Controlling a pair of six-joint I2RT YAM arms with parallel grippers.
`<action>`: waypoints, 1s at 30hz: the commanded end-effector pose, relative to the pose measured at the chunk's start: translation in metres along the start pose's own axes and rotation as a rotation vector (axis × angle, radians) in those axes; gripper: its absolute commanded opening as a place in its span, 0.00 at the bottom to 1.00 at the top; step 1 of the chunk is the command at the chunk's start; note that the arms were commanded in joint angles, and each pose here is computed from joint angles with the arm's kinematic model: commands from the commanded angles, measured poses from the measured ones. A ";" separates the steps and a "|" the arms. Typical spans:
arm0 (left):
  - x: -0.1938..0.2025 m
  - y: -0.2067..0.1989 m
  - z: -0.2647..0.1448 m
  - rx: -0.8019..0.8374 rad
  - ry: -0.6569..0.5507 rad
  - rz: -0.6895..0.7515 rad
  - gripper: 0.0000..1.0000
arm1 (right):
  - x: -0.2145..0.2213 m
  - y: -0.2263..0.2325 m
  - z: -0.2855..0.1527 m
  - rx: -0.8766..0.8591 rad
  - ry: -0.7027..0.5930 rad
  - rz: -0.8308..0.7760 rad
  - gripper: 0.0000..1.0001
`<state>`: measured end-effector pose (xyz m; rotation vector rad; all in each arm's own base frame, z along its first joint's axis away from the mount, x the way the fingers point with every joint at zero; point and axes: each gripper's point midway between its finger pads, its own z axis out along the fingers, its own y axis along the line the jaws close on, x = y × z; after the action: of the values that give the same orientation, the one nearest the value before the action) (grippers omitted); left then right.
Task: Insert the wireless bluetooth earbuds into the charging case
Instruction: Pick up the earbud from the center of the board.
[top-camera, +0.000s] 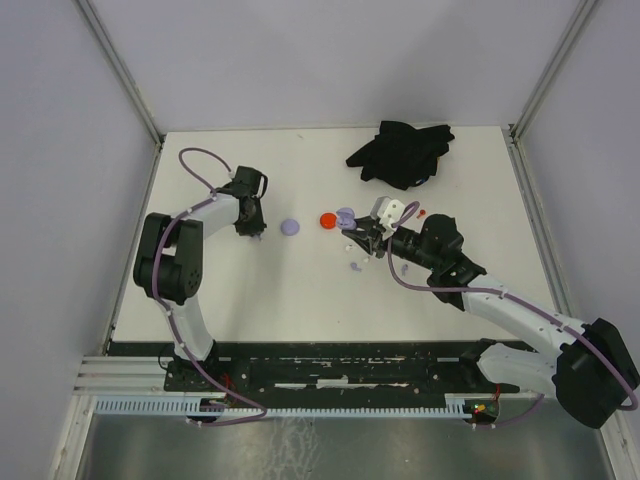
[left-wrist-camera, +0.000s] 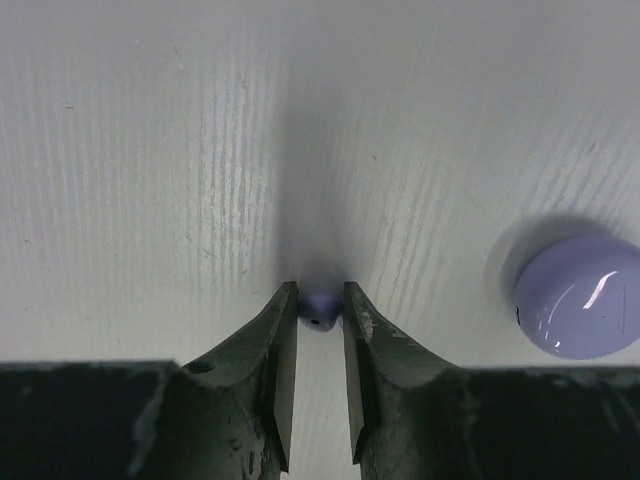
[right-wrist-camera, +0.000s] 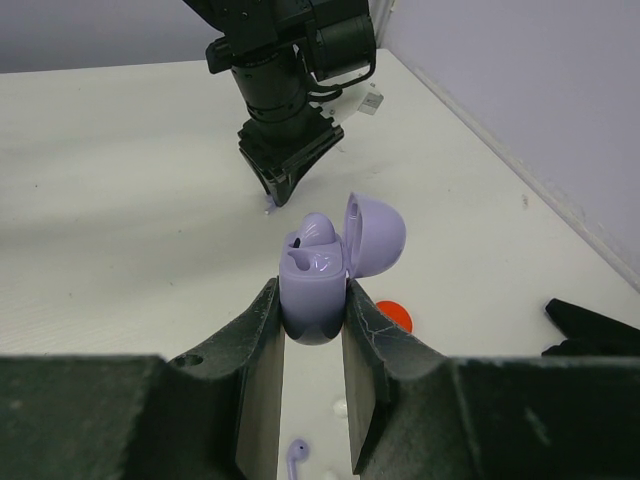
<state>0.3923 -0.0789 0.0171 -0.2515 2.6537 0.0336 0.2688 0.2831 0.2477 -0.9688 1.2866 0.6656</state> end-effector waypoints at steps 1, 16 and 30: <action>0.031 -0.009 -0.008 0.086 0.126 0.085 0.27 | -0.015 -0.003 -0.004 0.018 -0.044 -0.023 0.02; 0.098 -0.064 -0.043 0.138 0.171 0.487 0.30 | -0.016 0.000 -0.006 0.016 -0.058 0.004 0.02; 0.109 -0.050 -0.057 0.105 0.172 0.457 0.54 | -0.020 0.002 -0.012 0.022 -0.074 0.019 0.02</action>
<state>0.2898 -0.1605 0.0145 0.4168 2.8044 -0.0162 0.2589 0.2770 0.2468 -0.9439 1.2958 0.6909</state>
